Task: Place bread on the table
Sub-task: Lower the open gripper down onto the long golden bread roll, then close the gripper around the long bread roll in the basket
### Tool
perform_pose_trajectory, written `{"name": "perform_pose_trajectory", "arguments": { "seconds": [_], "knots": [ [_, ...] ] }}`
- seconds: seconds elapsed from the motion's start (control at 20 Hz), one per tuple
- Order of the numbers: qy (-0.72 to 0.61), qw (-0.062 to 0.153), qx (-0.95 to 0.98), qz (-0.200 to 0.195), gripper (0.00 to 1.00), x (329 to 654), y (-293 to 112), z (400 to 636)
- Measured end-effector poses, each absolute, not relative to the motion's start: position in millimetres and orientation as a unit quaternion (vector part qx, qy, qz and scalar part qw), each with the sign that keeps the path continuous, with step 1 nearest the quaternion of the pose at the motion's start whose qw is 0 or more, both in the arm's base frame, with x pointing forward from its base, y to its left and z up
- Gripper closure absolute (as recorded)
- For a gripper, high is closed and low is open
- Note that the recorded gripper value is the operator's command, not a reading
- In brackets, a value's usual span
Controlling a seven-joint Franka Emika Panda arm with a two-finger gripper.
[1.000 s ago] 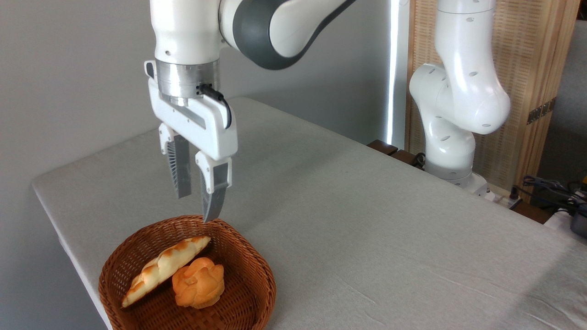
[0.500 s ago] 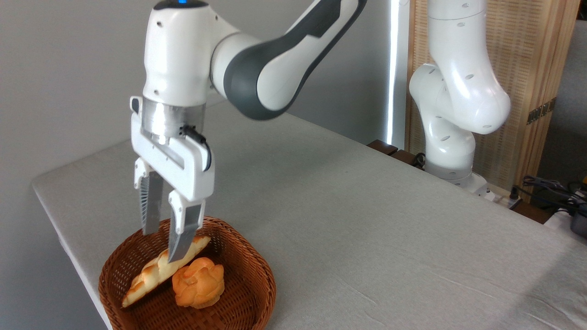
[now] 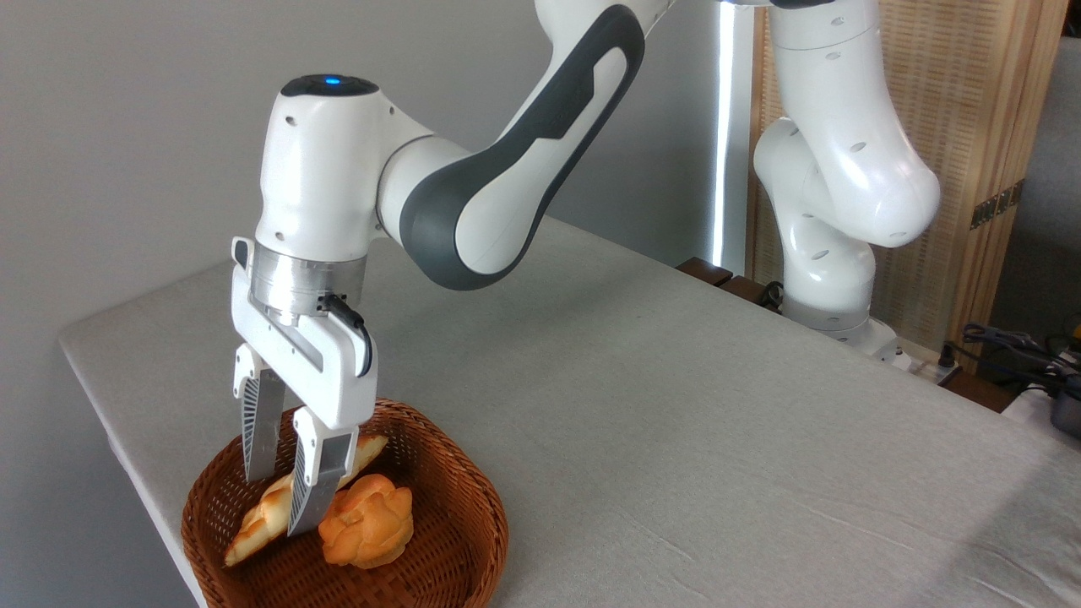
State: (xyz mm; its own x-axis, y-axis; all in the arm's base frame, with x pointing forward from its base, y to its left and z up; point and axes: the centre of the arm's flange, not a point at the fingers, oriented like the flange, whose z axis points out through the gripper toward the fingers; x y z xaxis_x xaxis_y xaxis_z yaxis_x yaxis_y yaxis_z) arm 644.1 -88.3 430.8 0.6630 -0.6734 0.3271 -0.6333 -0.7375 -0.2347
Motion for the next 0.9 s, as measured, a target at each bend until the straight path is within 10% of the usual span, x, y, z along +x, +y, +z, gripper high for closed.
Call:
{"name": "perform_pose_trajectory", "arguments": {
  "seconds": [0.05,0.2,0.9],
  "knots": [
    [0.359,0.051,-0.91,-0.199,0.06,644.8,-88.4,428.5],
    [0.359,0.053,-0.909,-0.204,0.68,646.9,-88.8,424.6],
    [0.366,0.056,-0.905,-0.208,0.71,647.9,-89.8,424.1]
  ]
}}
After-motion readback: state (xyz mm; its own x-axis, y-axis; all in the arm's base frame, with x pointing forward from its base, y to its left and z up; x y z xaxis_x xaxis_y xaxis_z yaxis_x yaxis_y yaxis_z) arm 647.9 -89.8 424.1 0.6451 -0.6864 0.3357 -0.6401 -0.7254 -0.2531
